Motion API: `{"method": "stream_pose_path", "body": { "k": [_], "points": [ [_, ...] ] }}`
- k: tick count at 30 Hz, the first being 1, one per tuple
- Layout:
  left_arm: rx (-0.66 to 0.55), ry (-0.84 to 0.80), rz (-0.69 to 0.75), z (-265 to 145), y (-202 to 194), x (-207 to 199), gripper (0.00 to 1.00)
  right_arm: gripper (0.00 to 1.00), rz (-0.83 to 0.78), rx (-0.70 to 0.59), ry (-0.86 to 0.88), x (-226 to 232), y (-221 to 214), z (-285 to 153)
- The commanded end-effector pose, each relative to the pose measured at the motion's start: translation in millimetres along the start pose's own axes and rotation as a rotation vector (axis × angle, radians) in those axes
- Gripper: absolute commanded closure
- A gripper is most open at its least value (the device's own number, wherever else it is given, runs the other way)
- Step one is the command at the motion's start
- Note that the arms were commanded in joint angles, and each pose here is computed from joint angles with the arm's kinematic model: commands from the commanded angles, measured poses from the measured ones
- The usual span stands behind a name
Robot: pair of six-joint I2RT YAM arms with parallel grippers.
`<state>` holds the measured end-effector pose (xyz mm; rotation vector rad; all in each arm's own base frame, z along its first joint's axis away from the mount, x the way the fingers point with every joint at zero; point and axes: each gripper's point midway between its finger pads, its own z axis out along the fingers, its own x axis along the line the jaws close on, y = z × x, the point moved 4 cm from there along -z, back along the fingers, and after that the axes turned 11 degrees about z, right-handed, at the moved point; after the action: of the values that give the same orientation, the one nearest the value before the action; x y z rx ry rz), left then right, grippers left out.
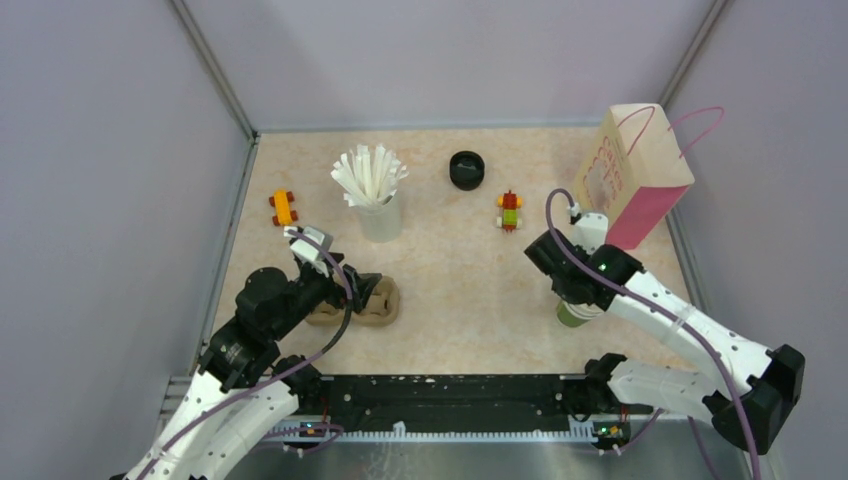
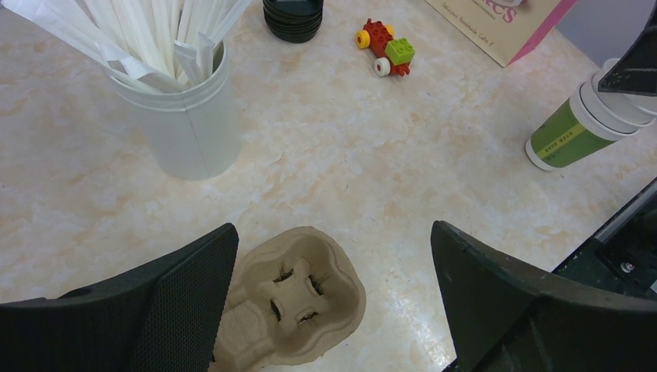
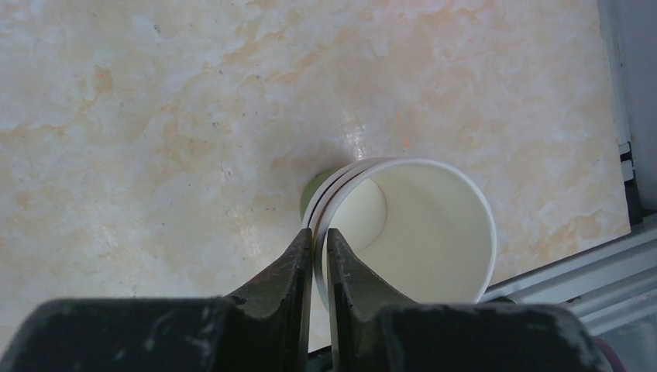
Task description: Pack the takeout coffee
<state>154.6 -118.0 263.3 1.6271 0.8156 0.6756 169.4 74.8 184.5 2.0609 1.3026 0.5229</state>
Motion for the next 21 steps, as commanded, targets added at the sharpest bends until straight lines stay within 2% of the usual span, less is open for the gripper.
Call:
{"method": "stream_pose_path", "body": {
  "k": [1, 4, 9, 21],
  "points": [
    [-0.045, -0.006, 0.002, 0, 6, -1, 0.01, 0.90, 0.043, -0.024, 0.075, 4, 11, -10],
    [-0.037, -0.012, 0.001, 1, 6, -2, 0.01, 0.90, 0.044, -0.026, 0.073, 3, 15, -14],
    [-0.047, -0.005, 0.002, -1, 7, -1, 0.01, 0.98, 0.039, -0.049, 0.048, 0, 23, -18],
    [-0.029, -0.017, 0.001, 3, 5, -2, 0.01, 1.00, 0.052, -0.035, 0.049, -4, 35, -35]
  ]
}}
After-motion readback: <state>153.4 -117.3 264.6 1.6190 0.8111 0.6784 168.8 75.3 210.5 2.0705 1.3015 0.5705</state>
